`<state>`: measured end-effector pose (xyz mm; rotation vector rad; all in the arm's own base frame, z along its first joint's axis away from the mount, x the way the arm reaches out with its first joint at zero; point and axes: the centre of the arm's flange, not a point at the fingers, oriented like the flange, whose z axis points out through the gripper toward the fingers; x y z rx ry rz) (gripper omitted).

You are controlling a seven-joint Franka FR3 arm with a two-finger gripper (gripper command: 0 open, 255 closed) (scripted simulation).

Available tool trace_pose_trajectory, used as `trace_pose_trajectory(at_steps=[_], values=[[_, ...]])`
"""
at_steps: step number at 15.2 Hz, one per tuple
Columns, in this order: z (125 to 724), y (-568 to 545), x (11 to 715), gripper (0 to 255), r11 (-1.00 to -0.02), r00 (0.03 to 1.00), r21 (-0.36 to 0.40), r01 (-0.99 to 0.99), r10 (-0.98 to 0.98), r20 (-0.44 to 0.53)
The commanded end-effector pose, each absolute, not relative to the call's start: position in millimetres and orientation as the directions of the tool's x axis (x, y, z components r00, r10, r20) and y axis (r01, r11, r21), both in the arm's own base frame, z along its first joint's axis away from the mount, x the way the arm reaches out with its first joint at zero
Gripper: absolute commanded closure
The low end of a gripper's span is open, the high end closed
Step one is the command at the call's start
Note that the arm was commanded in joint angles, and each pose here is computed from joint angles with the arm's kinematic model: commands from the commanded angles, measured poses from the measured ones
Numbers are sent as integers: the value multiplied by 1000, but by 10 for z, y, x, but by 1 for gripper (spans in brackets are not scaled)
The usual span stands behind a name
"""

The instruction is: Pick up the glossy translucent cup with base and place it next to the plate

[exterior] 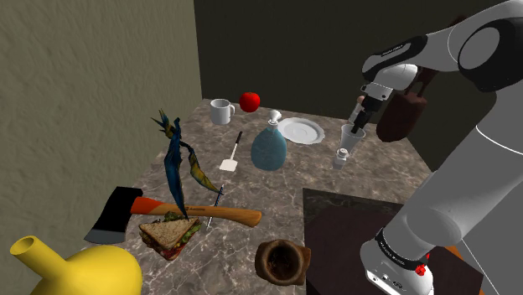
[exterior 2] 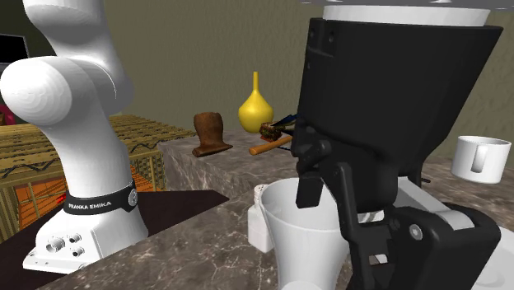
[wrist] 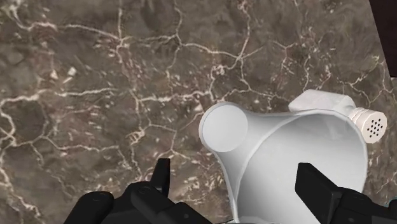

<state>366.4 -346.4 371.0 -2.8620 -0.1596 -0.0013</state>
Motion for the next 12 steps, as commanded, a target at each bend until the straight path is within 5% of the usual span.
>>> trace_pose_trajectory(at_steps=[1,12], values=[[3837,-3500,3666,0,-956,994,-271,109,109,16],[4191,-3600,3671,0,-956,994,-271,109,109,16]])
